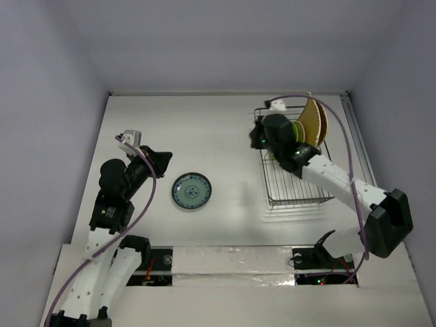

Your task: Unload the plates from the dish rack

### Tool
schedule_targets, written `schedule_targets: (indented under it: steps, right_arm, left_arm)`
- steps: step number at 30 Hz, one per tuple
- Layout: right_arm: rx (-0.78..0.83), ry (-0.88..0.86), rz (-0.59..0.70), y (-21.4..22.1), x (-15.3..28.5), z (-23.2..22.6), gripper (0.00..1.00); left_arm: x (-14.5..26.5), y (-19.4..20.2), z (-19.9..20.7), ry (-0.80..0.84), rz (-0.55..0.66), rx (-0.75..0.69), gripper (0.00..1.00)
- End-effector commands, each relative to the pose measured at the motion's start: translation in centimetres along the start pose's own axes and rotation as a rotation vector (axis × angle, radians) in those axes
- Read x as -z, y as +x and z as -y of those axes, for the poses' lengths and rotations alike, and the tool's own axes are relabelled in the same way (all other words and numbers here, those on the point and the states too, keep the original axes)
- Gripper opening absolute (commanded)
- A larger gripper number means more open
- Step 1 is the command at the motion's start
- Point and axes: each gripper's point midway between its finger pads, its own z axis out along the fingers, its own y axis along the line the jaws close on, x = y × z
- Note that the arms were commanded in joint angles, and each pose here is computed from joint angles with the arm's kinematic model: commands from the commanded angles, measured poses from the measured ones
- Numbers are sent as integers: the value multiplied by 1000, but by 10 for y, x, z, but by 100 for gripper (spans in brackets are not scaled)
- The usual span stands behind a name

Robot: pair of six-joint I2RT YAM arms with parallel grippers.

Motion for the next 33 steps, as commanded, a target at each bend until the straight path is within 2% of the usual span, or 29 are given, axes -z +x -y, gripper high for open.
schedule_targets:
  steps: [1, 2, 4, 7, 8, 10, 11, 14, 19, 22, 27, 28, 31, 33]
  right_arm:
    - [5, 275, 35, -28, 16, 102, 2]
    - [14, 299, 37, -32, 19, 113, 8]
    - [25, 386, 36, -38, 25, 138, 13]
    - [38, 509, 35, -48, 31, 174, 33]
    - [38, 531, 34, -49, 31, 182, 41]
    - [39, 546, 21, -51, 27, 190, 42]
    - [42, 548, 18, -53, 25, 194, 42]
    - [46, 543, 2, -54, 14, 196, 42]
    - [57, 582, -34, -49, -4, 206, 40]
    - [64, 589, -49, -44, -12, 209, 35]
    - [77, 615, -73, -39, -22, 218, 21]
    - [76, 612, -69, -40, -21, 217, 20]
    - [78, 612, -52, -47, -19, 216, 7]
    - [77, 614, -19, -58, -12, 214, 4]
  left_arm:
    - [2, -21, 13, 43, 59, -30, 0]
    - [2, -22, 13, 42, 61, -30, 0]
    - [2, -20, 16, 52, 57, -31, 0]
    - [2, -20, 16, 56, 54, -31, 0]
    - [2, -20, 16, 54, 54, -31, 5]
    - [2, -20, 17, 56, 55, -33, 13]
    - [2, -20, 16, 55, 56, -33, 17]
    - [2, -20, 16, 53, 55, -32, 19]
    - [3, -21, 16, 52, 57, -35, 20]
    - [3, -21, 17, 54, 58, -34, 20]
    - [3, -20, 17, 55, 56, -36, 21]
    - [4, -21, 17, 56, 58, -36, 21]
    - [4, -21, 17, 56, 58, -36, 21]
    - [3, -21, 17, 55, 57, -36, 21]
